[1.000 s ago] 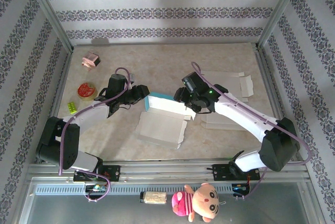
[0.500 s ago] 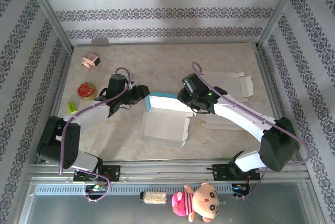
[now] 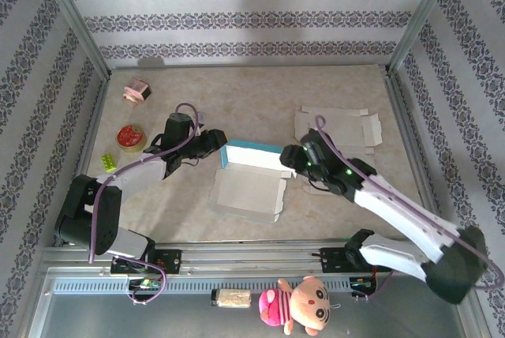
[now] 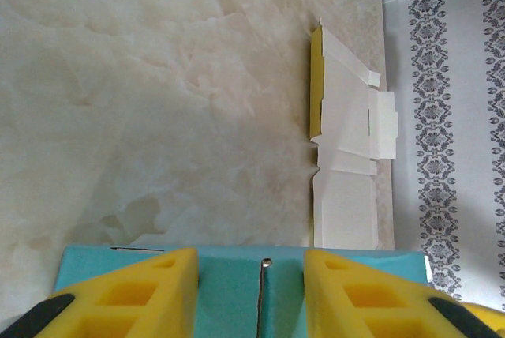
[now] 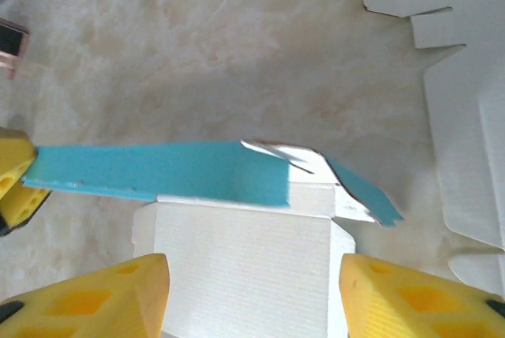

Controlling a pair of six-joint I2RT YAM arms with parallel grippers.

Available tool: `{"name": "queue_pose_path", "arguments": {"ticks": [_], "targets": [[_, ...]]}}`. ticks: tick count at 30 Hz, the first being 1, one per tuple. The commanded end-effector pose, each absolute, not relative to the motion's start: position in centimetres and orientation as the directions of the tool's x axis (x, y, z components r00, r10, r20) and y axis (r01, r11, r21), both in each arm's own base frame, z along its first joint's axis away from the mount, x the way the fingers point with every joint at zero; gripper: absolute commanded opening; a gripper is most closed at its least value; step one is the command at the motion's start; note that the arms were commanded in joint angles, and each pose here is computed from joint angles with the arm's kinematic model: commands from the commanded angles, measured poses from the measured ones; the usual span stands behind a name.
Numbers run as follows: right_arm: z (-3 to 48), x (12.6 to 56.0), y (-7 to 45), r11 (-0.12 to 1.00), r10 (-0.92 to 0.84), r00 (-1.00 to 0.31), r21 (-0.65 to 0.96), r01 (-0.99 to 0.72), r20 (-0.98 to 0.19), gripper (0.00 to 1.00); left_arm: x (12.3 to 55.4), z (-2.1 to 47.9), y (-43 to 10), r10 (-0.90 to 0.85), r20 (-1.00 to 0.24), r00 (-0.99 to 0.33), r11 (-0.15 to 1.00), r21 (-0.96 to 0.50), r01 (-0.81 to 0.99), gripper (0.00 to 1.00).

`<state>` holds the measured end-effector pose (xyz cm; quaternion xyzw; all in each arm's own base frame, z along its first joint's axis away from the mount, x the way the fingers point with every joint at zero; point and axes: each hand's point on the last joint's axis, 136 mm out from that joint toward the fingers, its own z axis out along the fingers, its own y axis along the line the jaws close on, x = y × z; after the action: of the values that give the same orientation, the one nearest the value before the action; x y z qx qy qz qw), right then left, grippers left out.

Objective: Fold the paper box

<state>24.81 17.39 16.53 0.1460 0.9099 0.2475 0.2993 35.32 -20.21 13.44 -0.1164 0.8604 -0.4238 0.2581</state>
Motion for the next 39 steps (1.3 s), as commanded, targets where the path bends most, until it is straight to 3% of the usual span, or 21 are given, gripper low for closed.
{"name": "queue_pose_path", "arguments": {"ticks": [1, 8, 16, 24, 36, 39], "targets": [[14.0, 22.2, 16.4, 0.840, 0.384, -0.810, 0.532, 0.107, -0.443, 0.56, 34.3, 11.9, -20.4, -0.375, -0.329, -0.867, 0.651, -0.759, 0.006, 0.38], [11.4, 22.1, 20.1, 0.760, 0.403, -0.847, 0.642, 0.099, -0.347, 0.48, 34.4, 12.5, -20.2, -0.358, -0.354, -0.864, 0.676, -0.737, 0.022, 0.38], [7.0, 25.9, 19.5, 0.869, 0.394, -0.784, 0.473, 0.147, -0.481, 0.47, 34.6, 12.5, -20.6, -0.346, -0.348, -0.872, 0.675, -0.737, 0.026, 0.38], [4.9, 27.8, 18.7, 0.894, 0.394, -0.724, 0.417, 0.161, -0.566, 0.56, 34.5, 11.6, -20.7, -0.328, -0.340, -0.881, 0.680, -0.733, 0.029, 0.38], [1.8, 28.0, 18.0, 0.885, 0.438, -0.712, 0.404, 0.233, -0.549, 0.70, 35.0, 11.8, -20.8, -0.333, -0.351, -0.875, 0.680, -0.733, 0.035, 0.38], [1.6, 28.0, 18.2, 0.875, 0.448, -0.714, 0.429, 0.226, -0.538, 0.68, 35.0, 11.7, -20.8, -0.337, -0.347, -0.875, 0.678, -0.735, 0.031, 0.38]]}}
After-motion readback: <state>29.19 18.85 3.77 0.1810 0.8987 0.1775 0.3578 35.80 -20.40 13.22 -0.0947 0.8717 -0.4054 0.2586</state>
